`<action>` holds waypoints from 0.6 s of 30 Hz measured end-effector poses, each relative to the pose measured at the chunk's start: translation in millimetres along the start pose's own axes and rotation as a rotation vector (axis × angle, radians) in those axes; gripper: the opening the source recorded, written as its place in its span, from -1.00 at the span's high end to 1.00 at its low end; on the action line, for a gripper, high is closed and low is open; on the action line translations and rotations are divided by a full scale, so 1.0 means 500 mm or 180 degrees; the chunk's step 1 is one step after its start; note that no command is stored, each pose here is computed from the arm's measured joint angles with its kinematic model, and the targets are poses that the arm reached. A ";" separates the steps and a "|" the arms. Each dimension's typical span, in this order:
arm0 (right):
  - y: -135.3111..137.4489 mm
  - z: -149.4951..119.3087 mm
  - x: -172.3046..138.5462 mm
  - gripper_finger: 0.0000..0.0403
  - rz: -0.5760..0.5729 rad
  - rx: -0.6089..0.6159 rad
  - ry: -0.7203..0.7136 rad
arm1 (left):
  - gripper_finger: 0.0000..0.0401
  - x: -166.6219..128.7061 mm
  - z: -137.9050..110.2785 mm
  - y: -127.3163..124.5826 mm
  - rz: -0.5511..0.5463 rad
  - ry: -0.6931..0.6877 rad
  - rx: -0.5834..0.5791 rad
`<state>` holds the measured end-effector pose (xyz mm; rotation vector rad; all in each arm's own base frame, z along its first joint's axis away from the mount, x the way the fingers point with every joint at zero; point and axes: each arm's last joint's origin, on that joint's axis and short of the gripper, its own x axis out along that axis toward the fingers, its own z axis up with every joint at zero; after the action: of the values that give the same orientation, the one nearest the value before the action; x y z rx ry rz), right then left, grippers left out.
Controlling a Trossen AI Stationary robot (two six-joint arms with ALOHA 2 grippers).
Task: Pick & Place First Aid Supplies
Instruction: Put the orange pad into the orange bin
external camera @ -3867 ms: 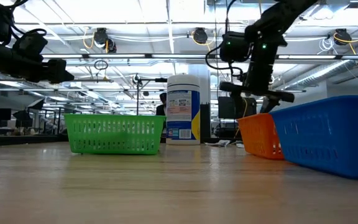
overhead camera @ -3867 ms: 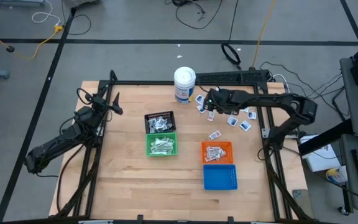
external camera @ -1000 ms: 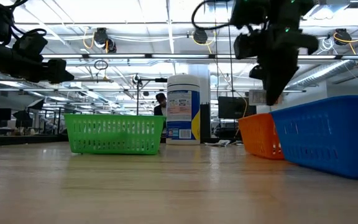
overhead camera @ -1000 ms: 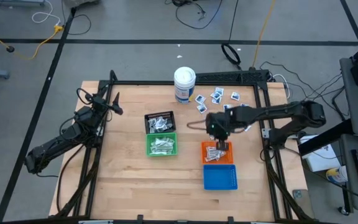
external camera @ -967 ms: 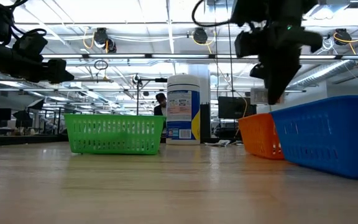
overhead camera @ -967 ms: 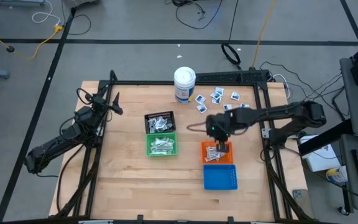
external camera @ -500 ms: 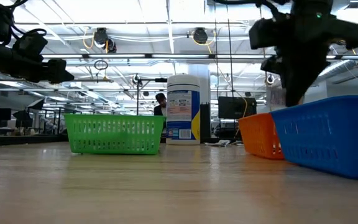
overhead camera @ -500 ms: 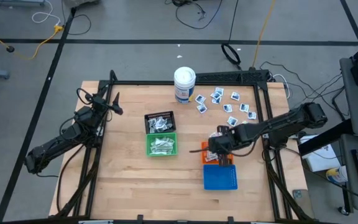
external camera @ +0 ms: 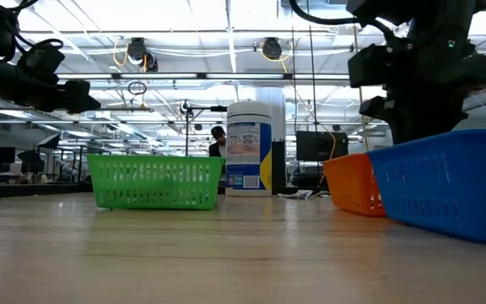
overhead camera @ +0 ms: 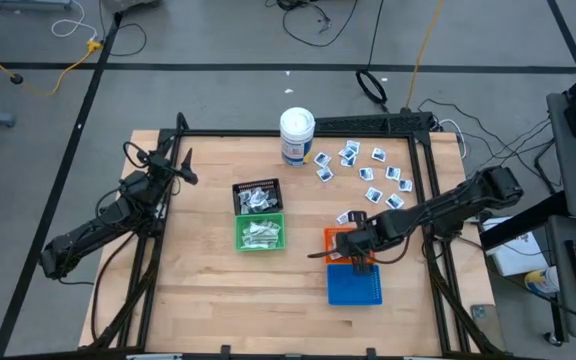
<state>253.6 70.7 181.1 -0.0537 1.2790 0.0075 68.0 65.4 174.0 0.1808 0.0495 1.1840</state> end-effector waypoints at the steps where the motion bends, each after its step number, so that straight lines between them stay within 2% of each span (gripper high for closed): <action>1: 0.000 0.000 0.000 0.96 -0.0001 0.0001 -0.0001 | -0.52 0.000 0.000 0.000 0.0000 -0.0001 -0.0001; 5: 0.000 0.000 0.000 0.83 0.0001 0.0095 0.0004 | -0.52 0.000 0.000 0.000 0.0000 0.0000 0.0001; 10: 0.000 0.001 -0.004 0.47 0.0006 0.0152 0.0018 | -0.52 0.000 0.000 0.000 0.0000 0.0000 0.0000; 14: -0.003 0.011 -0.038 0.16 0.0025 0.0022 -0.0099 | -0.52 0.000 0.000 0.000 0.0000 0.0000 0.0000; 18: -0.018 0.017 -0.069 -0.03 0.0043 -0.0022 -0.0277 | -0.52 0.000 0.000 0.000 0.0000 -0.0001 -0.0001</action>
<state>252.1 62.8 216.7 -0.0502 1.1925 0.0257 67.9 65.4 174.0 0.1808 0.0491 1.1840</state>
